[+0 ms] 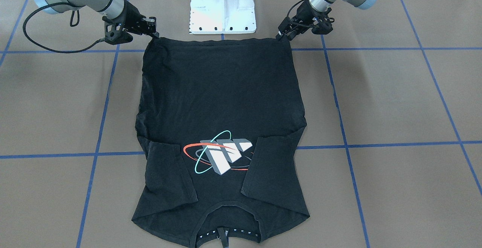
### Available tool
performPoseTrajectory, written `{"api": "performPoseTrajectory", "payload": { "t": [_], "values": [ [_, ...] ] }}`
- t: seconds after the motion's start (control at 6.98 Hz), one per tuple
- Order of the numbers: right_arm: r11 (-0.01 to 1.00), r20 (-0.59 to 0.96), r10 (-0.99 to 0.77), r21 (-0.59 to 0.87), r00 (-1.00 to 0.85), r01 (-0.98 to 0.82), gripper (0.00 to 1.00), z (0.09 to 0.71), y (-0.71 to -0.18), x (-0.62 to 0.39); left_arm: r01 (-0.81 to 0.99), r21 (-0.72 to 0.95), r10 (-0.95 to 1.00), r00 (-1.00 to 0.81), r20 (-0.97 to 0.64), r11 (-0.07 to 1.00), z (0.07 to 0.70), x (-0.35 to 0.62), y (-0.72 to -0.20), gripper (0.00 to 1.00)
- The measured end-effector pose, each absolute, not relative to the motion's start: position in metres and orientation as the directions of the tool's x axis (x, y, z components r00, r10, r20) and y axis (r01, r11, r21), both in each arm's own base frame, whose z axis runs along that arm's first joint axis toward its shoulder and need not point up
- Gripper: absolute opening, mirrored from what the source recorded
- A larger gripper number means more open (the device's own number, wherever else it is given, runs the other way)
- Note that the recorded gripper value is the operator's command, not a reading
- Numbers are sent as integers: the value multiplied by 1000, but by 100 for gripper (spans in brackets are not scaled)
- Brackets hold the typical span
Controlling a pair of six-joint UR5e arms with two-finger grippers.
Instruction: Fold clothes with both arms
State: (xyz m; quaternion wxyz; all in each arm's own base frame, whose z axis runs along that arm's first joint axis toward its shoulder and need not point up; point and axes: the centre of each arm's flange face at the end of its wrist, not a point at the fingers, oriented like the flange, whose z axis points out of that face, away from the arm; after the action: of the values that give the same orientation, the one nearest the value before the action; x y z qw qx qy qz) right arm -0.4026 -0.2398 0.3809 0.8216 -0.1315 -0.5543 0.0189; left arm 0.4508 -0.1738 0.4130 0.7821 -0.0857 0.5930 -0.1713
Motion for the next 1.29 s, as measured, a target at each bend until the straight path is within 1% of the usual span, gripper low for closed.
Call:
{"api": "performPoseTrajectory", "payload": {
  "t": [0.29, 0.43, 0.57, 0.72, 1.29],
  "values": [
    [965, 906, 177, -237, 385, 115, 0, 381, -240, -403, 169, -336, -370, 245, -896, 926, 414, 452, -174, 77],
    [965, 905, 177, -238, 386, 114, 0, 381, -240, -403, 169, -337, -371, 244, -896, 926, 413, 453, -174, 71],
    [964, 905, 178, -238, 386, 114, 0, 382, -240, -402, 167, -337, -370, 243, -896, 926, 412, 454, -173, 59],
    [964, 905, 178, -239, 386, 115, 0, 382, -240, -402, 165, -338, -370, 243, -897, 927, 411, 455, -173, 57],
    [964, 905, 180, -240, 385, 116, 0, 381, -241, -401, 165, -337, -370, 247, -895, 927, 413, 455, -172, 58]
  ]
}}
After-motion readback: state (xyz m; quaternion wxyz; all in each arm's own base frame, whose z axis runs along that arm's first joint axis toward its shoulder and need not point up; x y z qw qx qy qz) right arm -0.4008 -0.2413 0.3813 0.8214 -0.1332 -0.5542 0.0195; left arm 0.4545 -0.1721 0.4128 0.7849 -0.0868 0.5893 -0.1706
